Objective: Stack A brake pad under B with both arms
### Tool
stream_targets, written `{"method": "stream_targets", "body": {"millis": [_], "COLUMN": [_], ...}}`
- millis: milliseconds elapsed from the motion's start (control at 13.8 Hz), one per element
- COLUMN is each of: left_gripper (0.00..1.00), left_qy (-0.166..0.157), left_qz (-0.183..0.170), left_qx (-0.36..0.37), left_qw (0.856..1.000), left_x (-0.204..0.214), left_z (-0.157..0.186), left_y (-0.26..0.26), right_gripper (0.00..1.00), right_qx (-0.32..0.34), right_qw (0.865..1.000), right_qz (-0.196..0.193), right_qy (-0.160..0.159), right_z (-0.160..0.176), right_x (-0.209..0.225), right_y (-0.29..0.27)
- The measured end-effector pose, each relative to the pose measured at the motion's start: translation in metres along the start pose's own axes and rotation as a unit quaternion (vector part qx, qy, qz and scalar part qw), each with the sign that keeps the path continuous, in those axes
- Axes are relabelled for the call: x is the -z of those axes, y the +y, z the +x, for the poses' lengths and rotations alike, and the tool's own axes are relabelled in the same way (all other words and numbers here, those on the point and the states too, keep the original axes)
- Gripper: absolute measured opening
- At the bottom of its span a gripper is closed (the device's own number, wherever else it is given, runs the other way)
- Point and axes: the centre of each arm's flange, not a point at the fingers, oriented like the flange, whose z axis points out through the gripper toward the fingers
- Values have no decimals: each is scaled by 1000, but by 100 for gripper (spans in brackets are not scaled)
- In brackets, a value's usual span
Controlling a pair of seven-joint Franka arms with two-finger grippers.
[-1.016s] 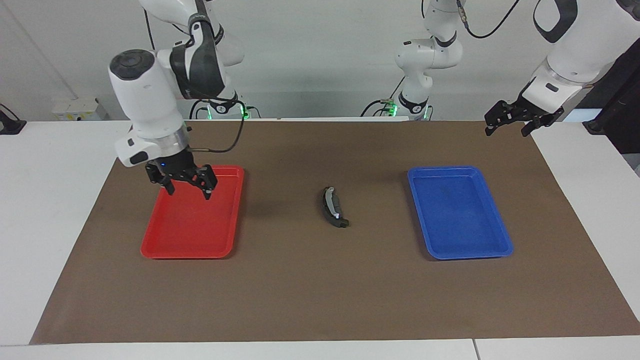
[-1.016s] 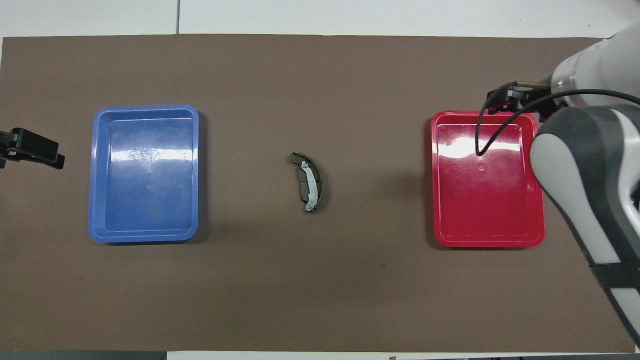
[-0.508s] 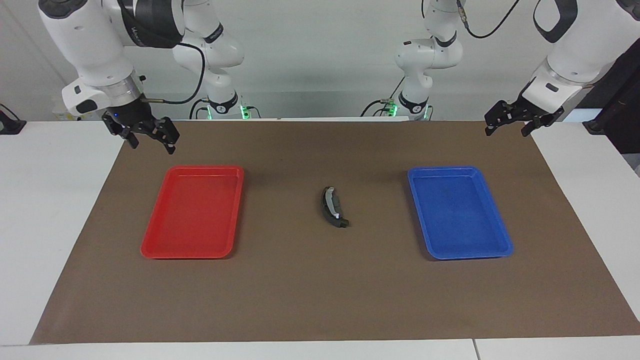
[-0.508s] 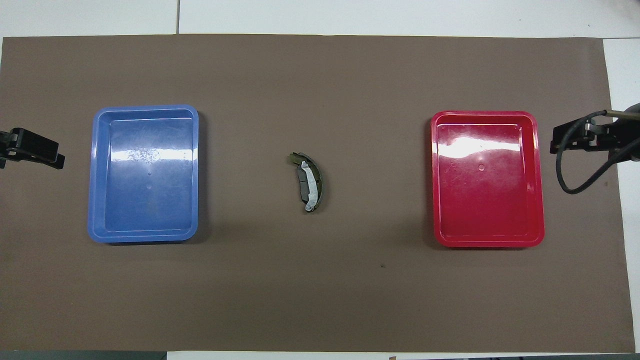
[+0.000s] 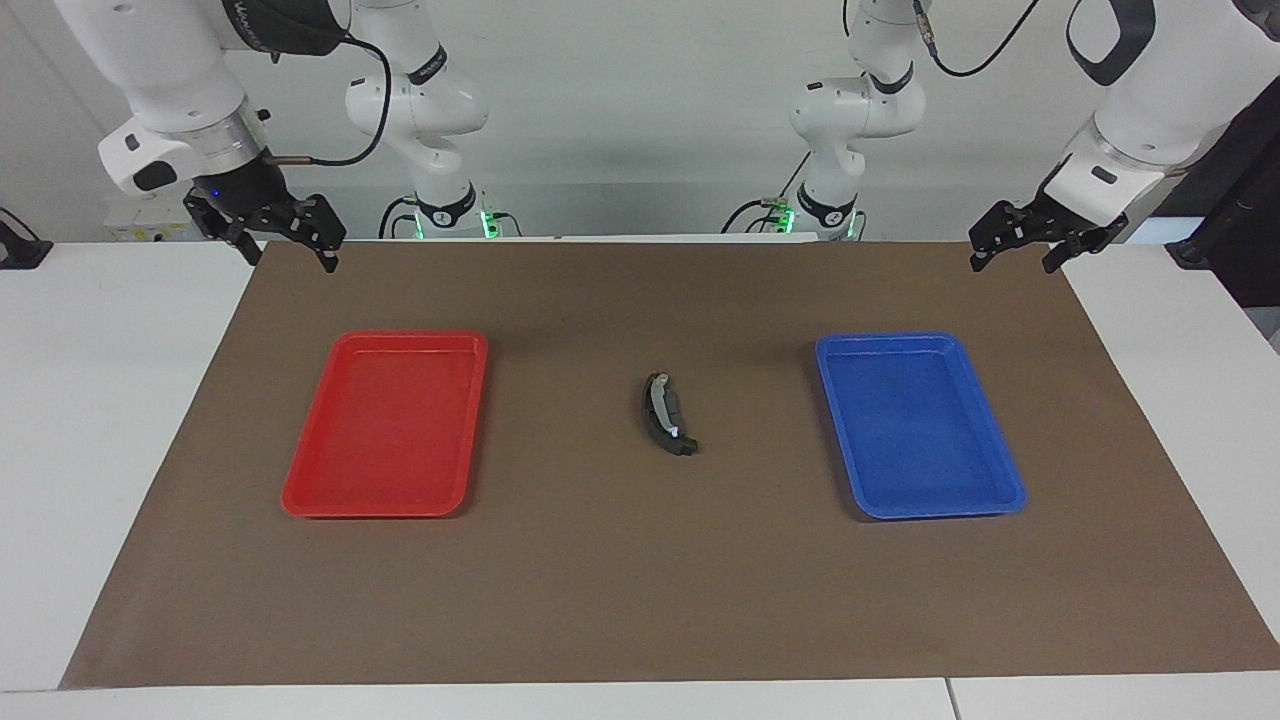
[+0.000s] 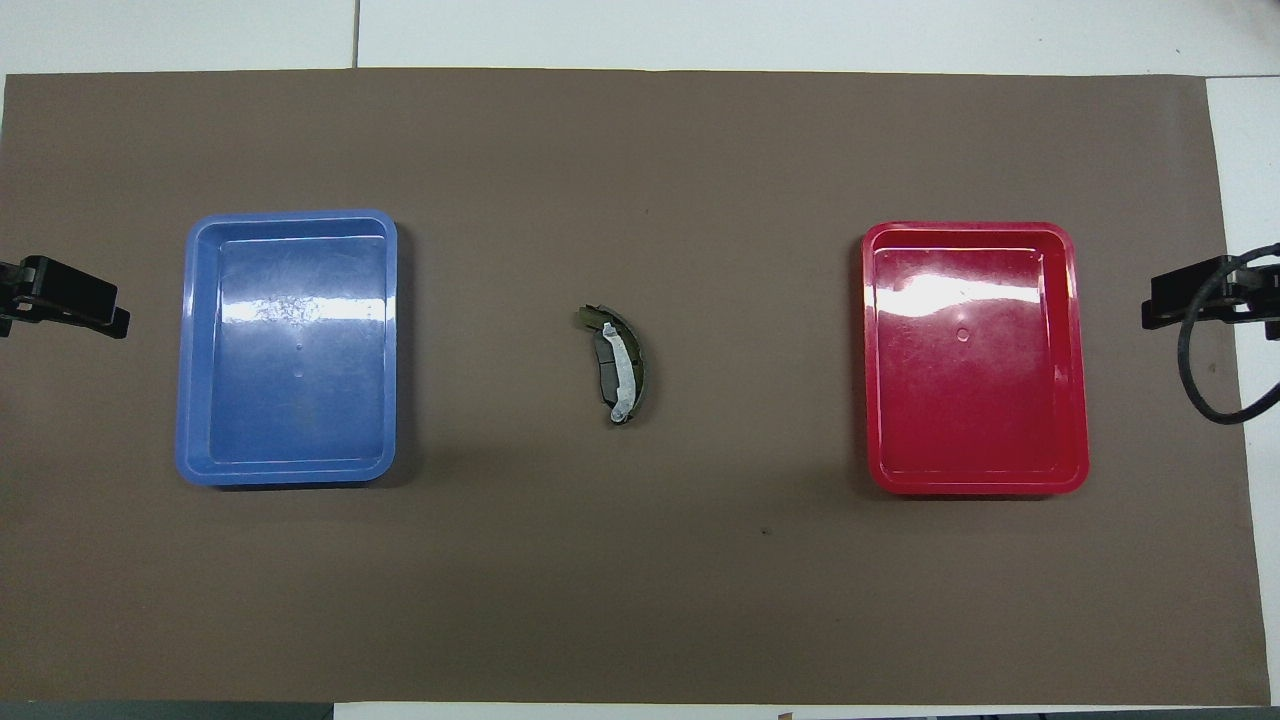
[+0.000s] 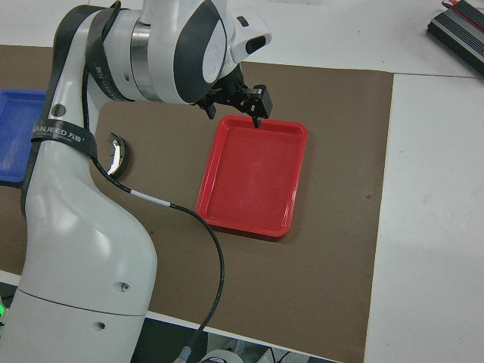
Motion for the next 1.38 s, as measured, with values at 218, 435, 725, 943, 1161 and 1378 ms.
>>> {"method": "stream_targets", "body": {"millis": [218,435,725,943,1161,1378], "left_gripper": [100,100,100,100,100,100], "left_qy": [0,0,0,0,0,0], "left_qz": [0,0,0,0,0,0], "left_qx": [0,0,0,0,0,0], "left_qw": [1000,1000,1000,1000,1000,1000], "left_x": [0,0,0,0,0,0], "left_z": [0,0,0,0,0,0], "left_y": [0,0,0,0,0,0], "right_gripper": [100,100,100,100,100,100], "right_qx": [6,8,10,10,10,9], "right_qw": [1000,1000,1000,1000,1000,1000], "right_qz": [0,-1,-1,-1,0,0], "right_qy": [-2,-2,-4,-4,-4,-7], "right_z": [0,0,0,0,0,-1], "right_x": [-1,-1,-2,-2,-2,-2], "right_y": [-4,-7,-9,-9,-9,-9]}}
